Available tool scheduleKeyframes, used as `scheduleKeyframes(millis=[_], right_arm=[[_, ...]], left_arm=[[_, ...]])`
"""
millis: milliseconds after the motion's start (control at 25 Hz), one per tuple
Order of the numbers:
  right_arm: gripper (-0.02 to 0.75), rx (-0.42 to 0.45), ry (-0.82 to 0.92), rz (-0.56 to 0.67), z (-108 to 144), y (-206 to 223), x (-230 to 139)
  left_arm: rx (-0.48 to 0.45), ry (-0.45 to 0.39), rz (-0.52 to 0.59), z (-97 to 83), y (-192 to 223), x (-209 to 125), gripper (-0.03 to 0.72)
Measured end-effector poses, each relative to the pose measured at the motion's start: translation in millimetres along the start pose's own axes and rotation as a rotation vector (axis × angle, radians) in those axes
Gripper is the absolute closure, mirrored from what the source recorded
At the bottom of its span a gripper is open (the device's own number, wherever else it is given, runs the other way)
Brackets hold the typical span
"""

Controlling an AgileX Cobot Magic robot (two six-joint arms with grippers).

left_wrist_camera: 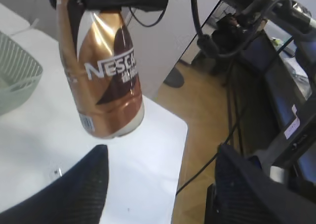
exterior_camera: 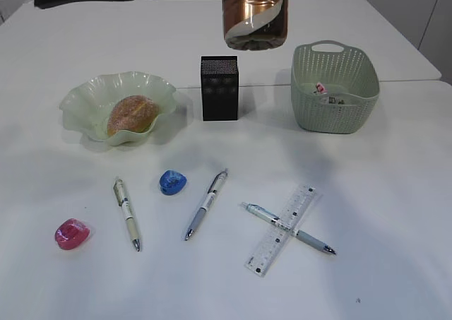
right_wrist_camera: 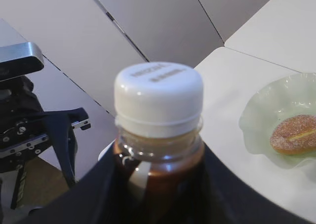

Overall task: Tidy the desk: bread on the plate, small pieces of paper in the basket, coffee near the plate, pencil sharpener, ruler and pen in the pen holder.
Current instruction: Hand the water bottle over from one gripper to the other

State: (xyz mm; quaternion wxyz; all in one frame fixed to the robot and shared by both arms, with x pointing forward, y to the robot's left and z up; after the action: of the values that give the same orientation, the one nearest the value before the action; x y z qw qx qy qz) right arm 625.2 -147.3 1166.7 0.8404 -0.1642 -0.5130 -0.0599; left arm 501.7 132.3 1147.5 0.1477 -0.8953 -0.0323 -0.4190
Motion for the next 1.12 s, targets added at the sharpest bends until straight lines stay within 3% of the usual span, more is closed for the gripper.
scheduleKeyframes(millis=[320, 600, 880, 1120], right_arm=[[0.427, -0.001, -0.008, -0.002, 0, 0, 0], [0.427, 0.000, -0.035, -0.004, 0, 0, 1], [0.427, 0.000, -0.050, -0.004, 0, 0, 1], [0.427, 0.000, -0.056, -0.004, 0, 0, 1]], left_arm=[[-0.060, 0.063, -0.070, 19.1, 12, 7, 0.203], [-0.057, 0.038, -0.053, 45.3, 24, 2, 0.203], [-0.068, 0.029, -0.057, 45.2, 27, 2, 0.205], [-0.084, -0.027, -0.089, 41.9, 31, 6, 0.246]])
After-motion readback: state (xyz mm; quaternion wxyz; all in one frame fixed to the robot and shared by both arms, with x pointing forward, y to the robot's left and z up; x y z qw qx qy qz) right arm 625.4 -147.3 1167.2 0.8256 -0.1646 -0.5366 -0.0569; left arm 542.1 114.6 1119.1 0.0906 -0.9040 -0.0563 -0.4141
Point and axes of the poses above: a point on each arm's last joint axis where the gripper is mounted, y pointing out along that axis toward the gripper, z along the wrist's bending axis when the last joint is at zero, x = y × z, the point moved 4 cm from there along y, pointing out along that axis toward the gripper, and after that the axes turned 7 degrees about -y, right-handed, at the moved point
